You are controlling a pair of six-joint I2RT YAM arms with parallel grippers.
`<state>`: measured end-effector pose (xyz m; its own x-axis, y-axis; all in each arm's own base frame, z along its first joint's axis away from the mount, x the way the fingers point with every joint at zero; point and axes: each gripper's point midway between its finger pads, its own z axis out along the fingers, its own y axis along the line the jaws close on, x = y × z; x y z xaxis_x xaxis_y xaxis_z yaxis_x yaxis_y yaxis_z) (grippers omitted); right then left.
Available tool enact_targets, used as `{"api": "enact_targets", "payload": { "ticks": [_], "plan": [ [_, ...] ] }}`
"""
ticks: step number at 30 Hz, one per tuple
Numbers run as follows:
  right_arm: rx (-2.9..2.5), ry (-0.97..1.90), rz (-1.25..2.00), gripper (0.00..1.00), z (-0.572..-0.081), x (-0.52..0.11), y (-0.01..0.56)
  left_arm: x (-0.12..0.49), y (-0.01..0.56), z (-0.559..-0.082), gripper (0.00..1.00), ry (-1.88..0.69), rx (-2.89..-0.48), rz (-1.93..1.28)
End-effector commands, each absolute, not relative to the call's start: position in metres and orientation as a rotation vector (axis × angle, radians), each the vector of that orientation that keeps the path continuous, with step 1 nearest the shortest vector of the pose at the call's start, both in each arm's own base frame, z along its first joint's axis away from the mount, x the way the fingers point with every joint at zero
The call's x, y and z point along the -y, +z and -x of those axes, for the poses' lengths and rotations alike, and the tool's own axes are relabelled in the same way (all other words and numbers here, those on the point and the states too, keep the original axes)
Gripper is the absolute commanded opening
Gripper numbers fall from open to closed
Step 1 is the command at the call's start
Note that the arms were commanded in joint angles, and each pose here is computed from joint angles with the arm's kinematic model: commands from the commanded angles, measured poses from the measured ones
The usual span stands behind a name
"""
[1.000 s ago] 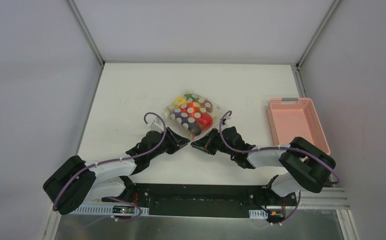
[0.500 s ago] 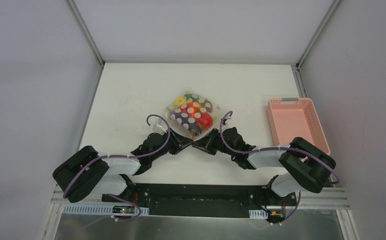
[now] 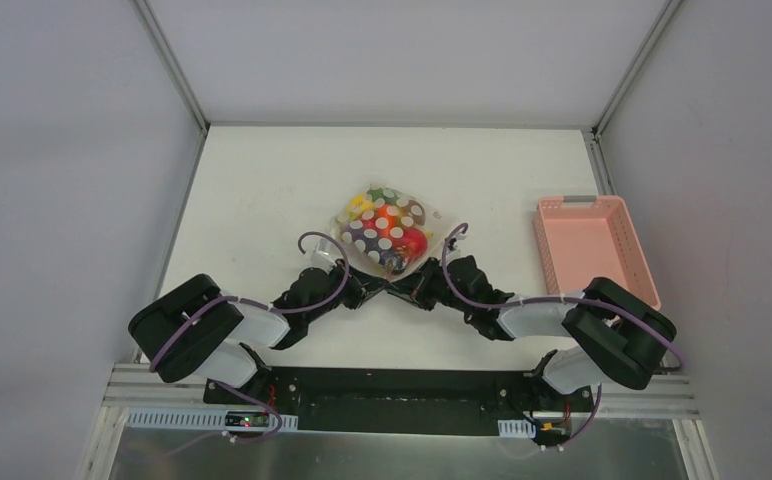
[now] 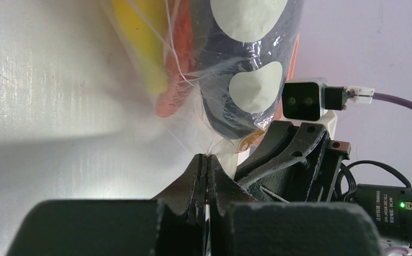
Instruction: Open the zip-top bag and remove the fake food
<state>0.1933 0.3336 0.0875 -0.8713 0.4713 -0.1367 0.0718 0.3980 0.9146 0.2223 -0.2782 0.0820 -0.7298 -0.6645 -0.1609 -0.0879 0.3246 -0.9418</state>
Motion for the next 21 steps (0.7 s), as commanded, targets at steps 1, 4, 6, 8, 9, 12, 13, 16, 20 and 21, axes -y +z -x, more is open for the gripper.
{"api": "enact_targets", "payload": {
  "ticks": [1,4,6,8,9,12,13,16,20,21],
  "plan": [
    [-2.188,1.454,-0.48,0.0,-0.205,-0.327,0.107,0.282,0.091,-0.216,0.0,-1.488,-2.028,0.653],
    [-2.191,1.398,-0.518,0.0,-0.209,-0.318,0.103,0.279,0.09,-0.214,0.0,-1.482,-2.029,0.654],
    [-2.204,1.36,-0.538,0.0,-0.211,-0.312,0.098,0.278,0.089,-0.213,0.0,-1.474,-2.033,0.648],
    [-2.204,1.328,-0.559,0.0,-0.214,-0.307,0.096,0.277,0.089,-0.212,0.0,-1.463,-2.043,0.635],
    [-2.198,1.31,-0.572,0.0,-0.217,-0.304,0.095,0.277,0.088,-0.211,0.0,-1.453,-2.053,0.628],
    [-2.196,1.283,-0.592,0.0,-0.22,-0.299,0.095,0.276,0.087,-0.209,0.0,-1.42,-2.082,0.601],
    [-2.196,1.276,-0.596,0.0,-0.222,-0.297,0.095,0.275,0.087,-0.208,0.0,-1.405,-2.092,0.591],
    [-2.188,1.258,-0.598,0.0,-0.226,-0.293,0.098,0.272,0.088,-0.207,0.0,-1.356,-2.119,0.557],
    [-2.158,1.242,-0.596,0.0,-0.234,-0.288,0.106,0.268,0.09,-0.205,0.0,-1.308,-2.14,0.517],
    [-2.15,1.229,-0.6,0.0,-0.237,-0.285,0.108,0.266,0.09,-0.204,0.0,-1.299,-2.141,0.516]
  ]
}}
